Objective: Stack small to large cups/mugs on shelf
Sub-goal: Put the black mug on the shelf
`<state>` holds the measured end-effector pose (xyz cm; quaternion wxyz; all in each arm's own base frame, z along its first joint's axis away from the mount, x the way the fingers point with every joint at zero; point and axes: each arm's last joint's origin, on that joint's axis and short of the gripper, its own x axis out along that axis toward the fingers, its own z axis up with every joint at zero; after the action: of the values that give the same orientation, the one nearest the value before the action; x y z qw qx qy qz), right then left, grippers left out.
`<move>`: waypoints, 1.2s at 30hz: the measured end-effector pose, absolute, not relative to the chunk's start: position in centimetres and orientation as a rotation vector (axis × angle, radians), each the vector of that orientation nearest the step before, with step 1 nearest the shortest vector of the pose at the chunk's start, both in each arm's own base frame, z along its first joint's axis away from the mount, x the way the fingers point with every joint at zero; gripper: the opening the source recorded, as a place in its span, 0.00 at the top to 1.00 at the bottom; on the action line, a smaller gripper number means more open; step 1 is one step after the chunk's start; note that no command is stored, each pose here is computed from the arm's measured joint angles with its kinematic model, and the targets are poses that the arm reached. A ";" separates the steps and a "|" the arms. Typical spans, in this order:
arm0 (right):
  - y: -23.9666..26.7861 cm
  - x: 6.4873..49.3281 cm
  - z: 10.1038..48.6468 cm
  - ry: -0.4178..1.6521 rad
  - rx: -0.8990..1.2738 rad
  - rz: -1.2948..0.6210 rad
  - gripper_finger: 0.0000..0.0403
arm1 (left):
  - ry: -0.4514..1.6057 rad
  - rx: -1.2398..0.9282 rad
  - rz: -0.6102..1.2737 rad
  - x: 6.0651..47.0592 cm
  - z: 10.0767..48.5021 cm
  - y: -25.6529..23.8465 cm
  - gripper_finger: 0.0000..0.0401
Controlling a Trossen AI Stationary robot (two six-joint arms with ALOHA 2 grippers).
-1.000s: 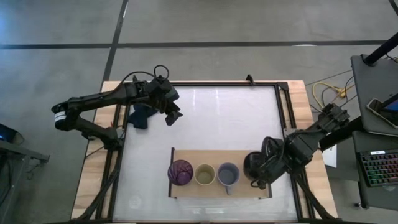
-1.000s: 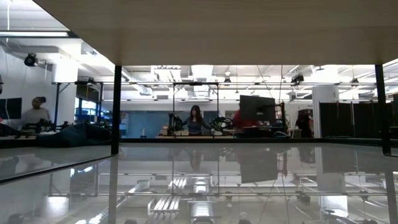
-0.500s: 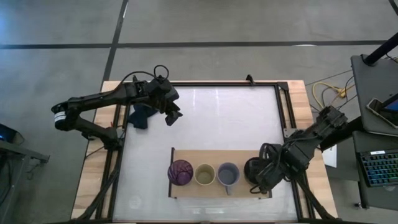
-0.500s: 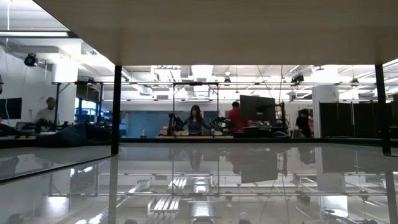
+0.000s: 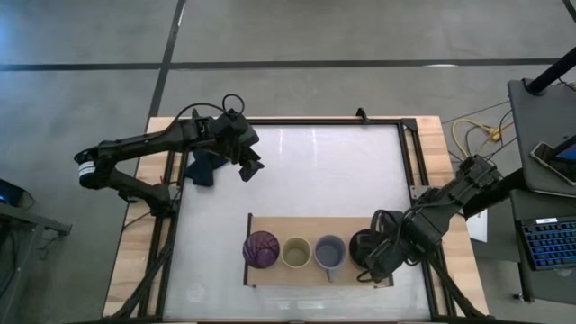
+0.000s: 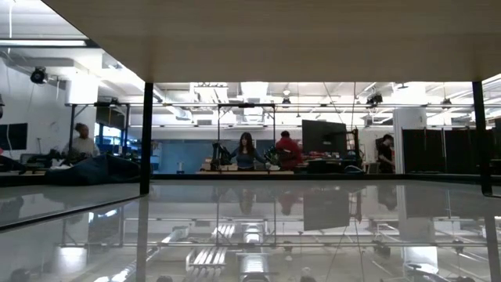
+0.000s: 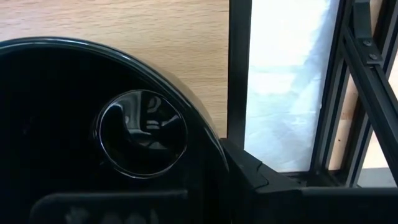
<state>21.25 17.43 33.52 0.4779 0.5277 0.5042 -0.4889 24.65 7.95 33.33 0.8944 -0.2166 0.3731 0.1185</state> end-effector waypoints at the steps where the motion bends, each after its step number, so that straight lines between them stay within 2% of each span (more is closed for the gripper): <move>1: 17.4 21.3 33.5 1.231 1.290 -1.192 0.93 | 0.774 -0.449 0.246 24.6 33.3 8.0 0.61; 6: 17.5 21.3 33.5 1.242 1.292 -1.180 0.90 | 0.774 -0.449 0.246 24.6 33.3 8.0 0.61; 16: 17.6 21.4 33.4 1.253 1.287 -1.175 0.74 | 0.771 -0.448 0.246 24.7 33.3 8.0 0.61; 21: 17.5 21.3 33.6 1.252 1.287 -1.172 0.69 | 0.771 -0.448 0.246 24.7 33.3 8.0 0.61; 29: 17.2 21.0 35.4 1.209 1.276 -1.117 0.67 | 0.771 -0.448 0.246 24.7 33.3 8.0 0.61; 36: 17.3 20.7 36.5 1.200 1.292 -1.066 0.72 | 0.742 -0.495 0.166 24.9 33.6 7.8 0.61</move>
<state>20.73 17.27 36.46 0.5146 0.5378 0.4993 -0.4434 24.91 7.77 33.59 0.8989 -0.2391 0.3583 0.0800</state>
